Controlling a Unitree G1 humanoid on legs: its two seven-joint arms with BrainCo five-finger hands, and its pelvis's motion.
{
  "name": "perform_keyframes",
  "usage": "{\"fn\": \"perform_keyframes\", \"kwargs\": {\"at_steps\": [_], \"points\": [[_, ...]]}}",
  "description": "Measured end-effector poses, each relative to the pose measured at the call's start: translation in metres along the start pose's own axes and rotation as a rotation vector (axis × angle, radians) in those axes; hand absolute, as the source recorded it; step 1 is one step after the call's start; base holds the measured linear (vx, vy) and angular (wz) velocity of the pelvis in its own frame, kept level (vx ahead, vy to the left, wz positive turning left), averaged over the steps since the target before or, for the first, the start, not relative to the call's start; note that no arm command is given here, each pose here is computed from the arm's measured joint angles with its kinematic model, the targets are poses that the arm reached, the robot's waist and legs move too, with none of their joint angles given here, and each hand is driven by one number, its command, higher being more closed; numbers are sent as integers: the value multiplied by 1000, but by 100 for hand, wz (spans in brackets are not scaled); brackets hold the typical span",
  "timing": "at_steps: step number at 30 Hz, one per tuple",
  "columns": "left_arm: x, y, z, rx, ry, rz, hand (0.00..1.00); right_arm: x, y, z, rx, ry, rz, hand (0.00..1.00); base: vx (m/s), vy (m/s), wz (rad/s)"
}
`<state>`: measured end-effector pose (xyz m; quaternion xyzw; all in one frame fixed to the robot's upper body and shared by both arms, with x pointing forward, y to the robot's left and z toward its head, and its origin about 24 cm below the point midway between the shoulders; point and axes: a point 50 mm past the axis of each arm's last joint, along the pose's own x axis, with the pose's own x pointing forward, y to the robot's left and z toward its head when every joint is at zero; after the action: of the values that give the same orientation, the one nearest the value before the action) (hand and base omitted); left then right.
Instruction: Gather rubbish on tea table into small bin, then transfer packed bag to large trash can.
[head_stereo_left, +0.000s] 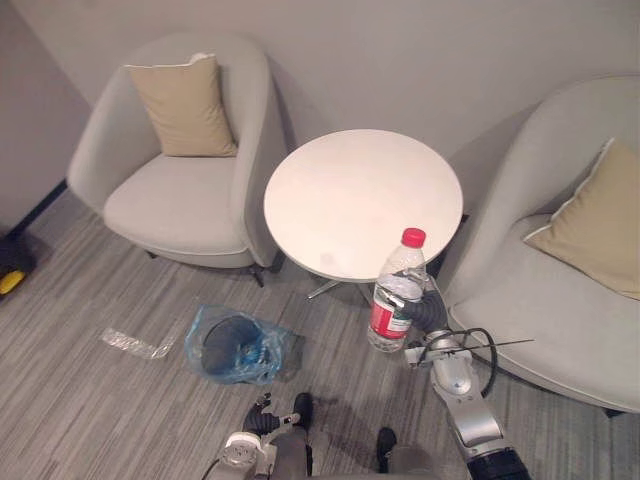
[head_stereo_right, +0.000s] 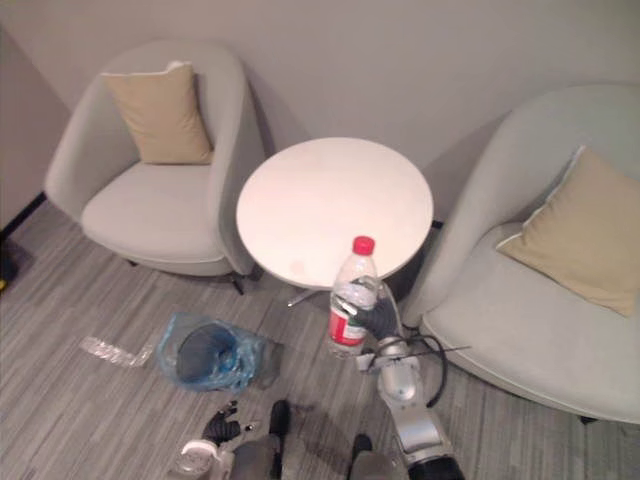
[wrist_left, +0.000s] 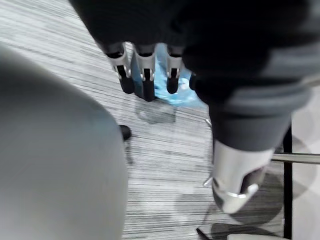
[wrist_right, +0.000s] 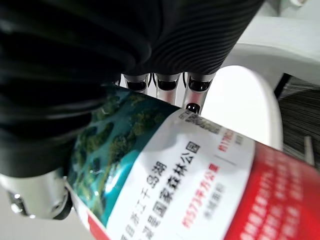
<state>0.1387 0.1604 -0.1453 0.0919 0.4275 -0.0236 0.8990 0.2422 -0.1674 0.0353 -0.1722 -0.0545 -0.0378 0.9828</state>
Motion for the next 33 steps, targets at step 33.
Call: {"fn": "perform_keyframes", "kwargs": {"at_steps": [33], "points": [[-1,2,-10,52,44,26,0,-19,16,-33,11,176,49,100,84,23,49]]}}
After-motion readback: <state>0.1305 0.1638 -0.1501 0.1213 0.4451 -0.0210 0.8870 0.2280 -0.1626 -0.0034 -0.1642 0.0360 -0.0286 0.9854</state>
